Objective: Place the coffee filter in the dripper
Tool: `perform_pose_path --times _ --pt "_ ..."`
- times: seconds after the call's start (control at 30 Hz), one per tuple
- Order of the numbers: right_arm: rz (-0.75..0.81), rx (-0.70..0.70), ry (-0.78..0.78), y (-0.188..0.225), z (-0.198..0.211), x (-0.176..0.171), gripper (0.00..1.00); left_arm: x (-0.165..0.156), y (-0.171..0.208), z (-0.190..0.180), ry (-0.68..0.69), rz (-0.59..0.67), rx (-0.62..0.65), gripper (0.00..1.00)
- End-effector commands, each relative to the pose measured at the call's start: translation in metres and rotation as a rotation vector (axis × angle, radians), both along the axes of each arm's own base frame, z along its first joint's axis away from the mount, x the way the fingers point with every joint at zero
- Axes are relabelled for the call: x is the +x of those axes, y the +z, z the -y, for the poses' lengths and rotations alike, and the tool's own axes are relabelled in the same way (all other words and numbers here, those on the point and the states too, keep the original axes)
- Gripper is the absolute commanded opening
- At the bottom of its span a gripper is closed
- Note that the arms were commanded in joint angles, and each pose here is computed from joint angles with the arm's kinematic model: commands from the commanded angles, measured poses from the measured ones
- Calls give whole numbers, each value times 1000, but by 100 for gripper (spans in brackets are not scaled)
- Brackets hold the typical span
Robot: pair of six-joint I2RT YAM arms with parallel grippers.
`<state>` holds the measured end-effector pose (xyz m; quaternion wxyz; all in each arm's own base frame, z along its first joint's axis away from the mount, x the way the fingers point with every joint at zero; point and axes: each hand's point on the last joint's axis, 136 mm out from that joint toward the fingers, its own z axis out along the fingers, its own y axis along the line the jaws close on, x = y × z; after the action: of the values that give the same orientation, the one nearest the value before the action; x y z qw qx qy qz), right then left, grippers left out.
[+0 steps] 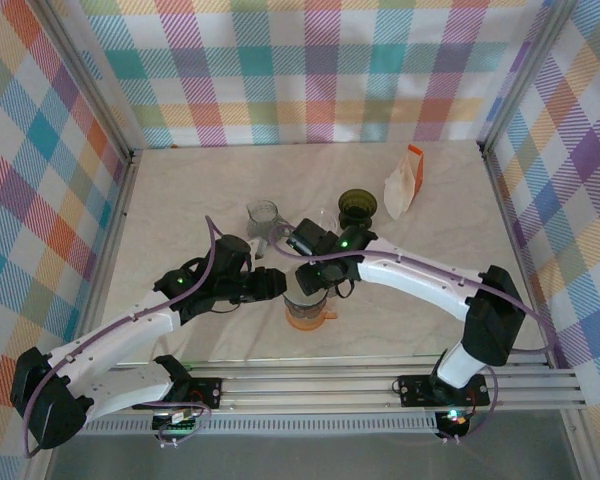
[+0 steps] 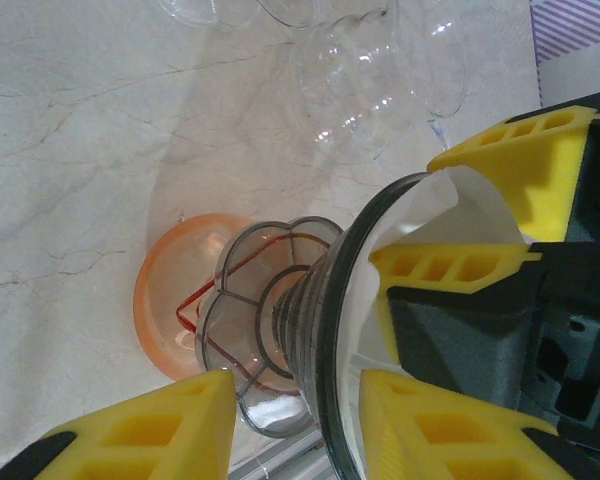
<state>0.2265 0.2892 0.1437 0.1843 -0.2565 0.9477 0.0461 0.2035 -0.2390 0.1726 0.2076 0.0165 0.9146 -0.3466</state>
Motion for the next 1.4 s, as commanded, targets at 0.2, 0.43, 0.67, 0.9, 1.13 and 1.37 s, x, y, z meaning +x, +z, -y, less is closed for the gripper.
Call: perform_pose_path --times 0.2,0.43,0.67,0.9,1.13,1.37 --pt "-53 -41 34 -16 -4 -3 62 -1 4 -2 16 29 -18 48" --pt "-62 -49 17 -28 -2 -5 61 2 20 -8 52 88 -46 55" --pt "-54 -55 1 -34 -1 -4 61 6 11 3 33 61 -54 54" --pt "-34 -40 11 -28 -6 -6 62 6 6 2 35 51 -45 53" --pt "25 35 -3 1 -8 -4 66 4 7 -1 41 53 -44 54" --pt "65 97 -24 24 -5 -6 68 3 8 -4 51 57 -49 53"
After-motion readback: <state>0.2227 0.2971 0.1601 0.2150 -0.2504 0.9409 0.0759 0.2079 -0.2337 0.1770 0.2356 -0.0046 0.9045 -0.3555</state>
